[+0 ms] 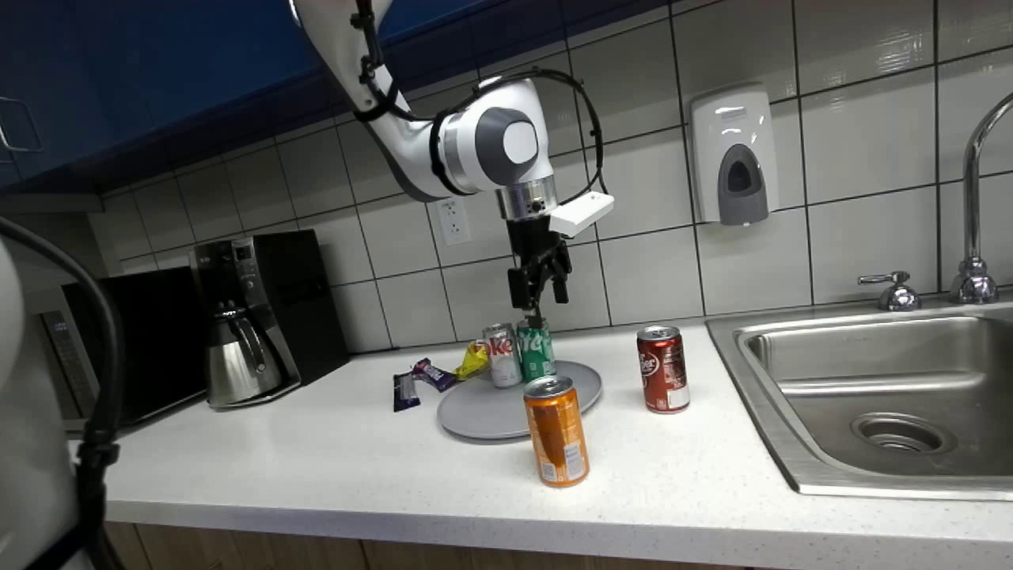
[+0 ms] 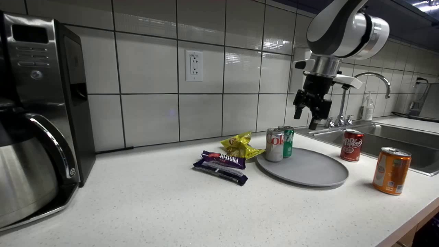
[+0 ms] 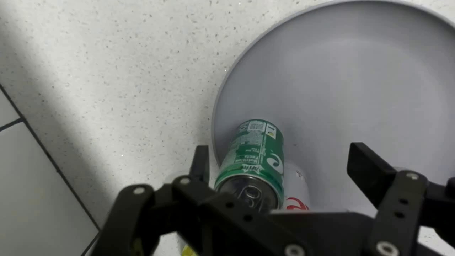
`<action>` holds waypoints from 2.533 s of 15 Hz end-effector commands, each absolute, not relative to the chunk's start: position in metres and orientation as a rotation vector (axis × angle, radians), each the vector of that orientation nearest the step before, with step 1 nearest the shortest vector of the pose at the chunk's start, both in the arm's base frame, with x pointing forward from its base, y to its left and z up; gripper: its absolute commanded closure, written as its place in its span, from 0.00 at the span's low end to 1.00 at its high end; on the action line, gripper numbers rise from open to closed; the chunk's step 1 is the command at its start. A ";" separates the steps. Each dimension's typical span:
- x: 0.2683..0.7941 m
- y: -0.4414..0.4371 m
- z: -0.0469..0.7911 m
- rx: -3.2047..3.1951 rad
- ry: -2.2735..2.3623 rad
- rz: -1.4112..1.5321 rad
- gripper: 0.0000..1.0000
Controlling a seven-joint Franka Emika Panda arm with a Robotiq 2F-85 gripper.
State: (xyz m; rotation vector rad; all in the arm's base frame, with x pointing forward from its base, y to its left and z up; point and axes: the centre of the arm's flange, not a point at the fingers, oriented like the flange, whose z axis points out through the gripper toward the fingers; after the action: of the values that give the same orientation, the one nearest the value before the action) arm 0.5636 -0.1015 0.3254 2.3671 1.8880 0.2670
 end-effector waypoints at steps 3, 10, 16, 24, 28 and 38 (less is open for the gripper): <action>0.512 -0.125 0.350 2.413 1.807 0.313 0.00; 0.499 -0.158 0.352 2.582 1.608 0.307 0.00; 0.511 -0.177 0.342 2.758 1.336 0.281 0.00; 0.526 -0.197 0.331 2.905 1.050 0.269 0.00; 0.531 -0.208 0.326 2.939 0.983 0.263 0.00; 0.539 -0.232 0.316 2.987 0.915 0.228 0.00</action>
State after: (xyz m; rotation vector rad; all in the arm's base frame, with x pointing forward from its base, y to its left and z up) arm 0.5296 -0.2211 0.3135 2.9428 0.9503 0.2323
